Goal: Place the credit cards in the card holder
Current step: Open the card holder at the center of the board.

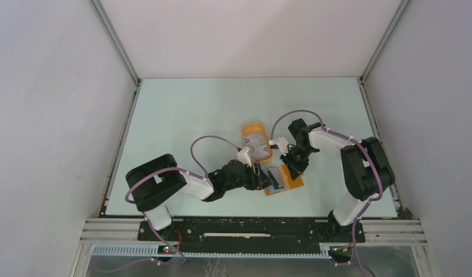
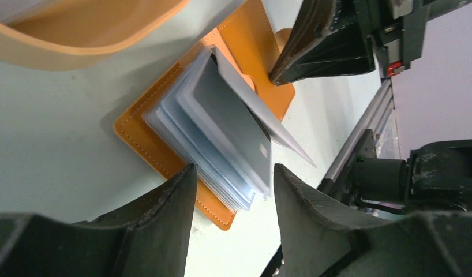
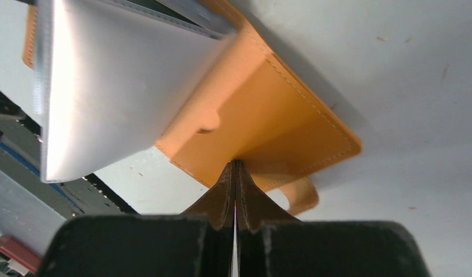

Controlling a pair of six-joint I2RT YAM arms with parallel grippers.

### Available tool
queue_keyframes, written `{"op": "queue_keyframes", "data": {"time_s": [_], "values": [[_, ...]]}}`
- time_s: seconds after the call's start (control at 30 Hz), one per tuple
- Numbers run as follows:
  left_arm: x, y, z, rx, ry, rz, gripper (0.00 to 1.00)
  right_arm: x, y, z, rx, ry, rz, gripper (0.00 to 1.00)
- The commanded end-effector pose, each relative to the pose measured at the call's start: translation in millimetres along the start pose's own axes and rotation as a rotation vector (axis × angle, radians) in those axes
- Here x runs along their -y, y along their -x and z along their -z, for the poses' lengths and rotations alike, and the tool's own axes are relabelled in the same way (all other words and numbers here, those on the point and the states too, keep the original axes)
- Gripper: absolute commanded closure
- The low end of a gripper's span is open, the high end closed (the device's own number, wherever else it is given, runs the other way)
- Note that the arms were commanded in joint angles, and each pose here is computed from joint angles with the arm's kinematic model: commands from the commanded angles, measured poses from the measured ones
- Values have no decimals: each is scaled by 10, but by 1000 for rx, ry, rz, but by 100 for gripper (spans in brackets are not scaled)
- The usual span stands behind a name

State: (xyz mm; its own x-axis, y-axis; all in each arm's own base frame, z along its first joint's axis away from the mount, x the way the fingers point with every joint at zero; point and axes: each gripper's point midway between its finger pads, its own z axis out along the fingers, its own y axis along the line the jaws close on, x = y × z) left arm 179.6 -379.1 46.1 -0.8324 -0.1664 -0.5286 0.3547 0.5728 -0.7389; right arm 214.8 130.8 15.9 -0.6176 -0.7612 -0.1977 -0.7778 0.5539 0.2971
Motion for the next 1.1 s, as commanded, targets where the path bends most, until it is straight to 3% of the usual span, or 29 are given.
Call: {"op": "queue_keyframes", "data": {"time_s": [0.0,0.53,0.8,1.07], "values": [[528,213,-51,55,-169,-28,44,-141,99,21,26,61,17,100],[794,324,-160,72,-248,-47,44,-199,177,152,95,118,-19,100],[535,401,76,144,-137,-99,44,-185,245,296,169,119,-31,100],[301,231,112,101,-69,-61,45,-233,321,398,223,117,-10,100]]}}
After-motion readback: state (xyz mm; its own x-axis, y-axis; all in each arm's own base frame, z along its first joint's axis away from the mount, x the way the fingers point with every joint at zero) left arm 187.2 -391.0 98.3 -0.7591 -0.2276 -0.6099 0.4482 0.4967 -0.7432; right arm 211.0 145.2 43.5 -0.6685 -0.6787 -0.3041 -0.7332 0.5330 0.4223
